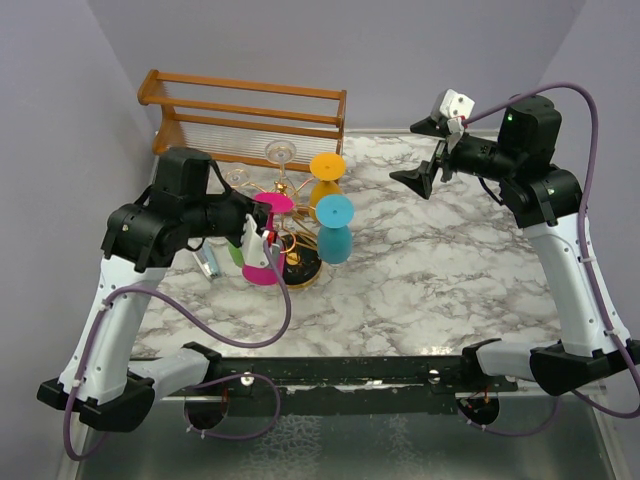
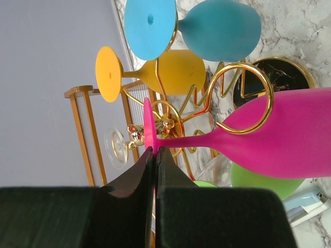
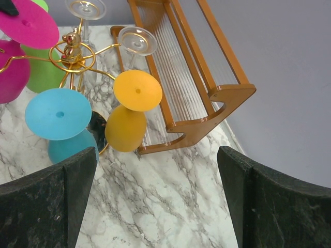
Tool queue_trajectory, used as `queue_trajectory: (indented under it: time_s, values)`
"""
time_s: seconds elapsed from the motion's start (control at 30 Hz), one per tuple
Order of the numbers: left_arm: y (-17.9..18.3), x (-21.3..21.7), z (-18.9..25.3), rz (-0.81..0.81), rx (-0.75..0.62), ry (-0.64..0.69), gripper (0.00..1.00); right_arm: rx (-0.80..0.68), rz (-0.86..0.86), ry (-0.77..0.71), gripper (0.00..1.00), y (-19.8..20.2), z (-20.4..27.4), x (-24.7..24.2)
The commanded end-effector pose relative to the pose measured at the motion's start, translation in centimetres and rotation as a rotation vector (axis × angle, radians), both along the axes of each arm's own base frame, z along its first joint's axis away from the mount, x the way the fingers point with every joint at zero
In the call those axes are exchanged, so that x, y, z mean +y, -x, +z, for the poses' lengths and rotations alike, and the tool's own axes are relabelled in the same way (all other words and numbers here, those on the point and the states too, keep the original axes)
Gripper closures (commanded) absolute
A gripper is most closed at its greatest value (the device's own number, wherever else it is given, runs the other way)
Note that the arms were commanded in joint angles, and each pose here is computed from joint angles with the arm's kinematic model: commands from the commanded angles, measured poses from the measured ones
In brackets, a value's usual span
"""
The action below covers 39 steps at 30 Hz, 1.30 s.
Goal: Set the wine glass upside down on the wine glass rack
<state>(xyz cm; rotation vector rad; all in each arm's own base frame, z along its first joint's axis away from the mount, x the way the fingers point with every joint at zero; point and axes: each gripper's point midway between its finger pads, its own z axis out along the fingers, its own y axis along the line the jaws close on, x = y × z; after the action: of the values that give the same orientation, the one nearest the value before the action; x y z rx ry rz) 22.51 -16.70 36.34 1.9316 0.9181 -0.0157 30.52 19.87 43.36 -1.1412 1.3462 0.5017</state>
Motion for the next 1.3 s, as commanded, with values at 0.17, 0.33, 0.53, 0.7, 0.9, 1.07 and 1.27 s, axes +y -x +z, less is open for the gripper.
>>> queue_trajectory:
  time_s: [0.17, 0.33, 0.53, 0.7, 0.9, 1.07, 1.27]
  values:
    - [0.0, -1.4, -0.1, -0.072, -0.022, 0.021, 1.00, -0.033, -0.024, 0.006, 0.00, 0.2, 0.5, -0.6]
    - [0.3, -2.0, 0.1, -0.096, -0.012, 0.043, 1.00, -0.028, -0.023, 0.007, 0.00, 0.2, 0.3, -0.6]
    - [0.3, -2.3, 0.1, -0.110, -0.008, 0.047, 1.00, -0.029, -0.020, 0.008, 0.00, 0.2, 0.3, -0.5]
    - [0.4, -2.4, 0.0, -0.118, -0.005, 0.047, 1.00, -0.028, -0.022, 0.011, 0.00, 0.2, 0.1, -0.6]
    - [0.9, -2.6, 0.5, -0.135, -0.002, 0.062, 1.00, -0.028, -0.020, 0.011, 0.00, 0.2, 0.1, -0.6]
    - [1.4, -2.7, 0.5, -0.151, 0.006, 0.069, 1.00, -0.027, -0.019, 0.011, 0.00, 0.2, 0.2, -0.5]
    - [1.6, -2.6, 0.1, -0.155, 0.013, 0.060, 1.00, -0.029, -0.024, 0.014, 0.00, 0.2, 0.1, -0.6]
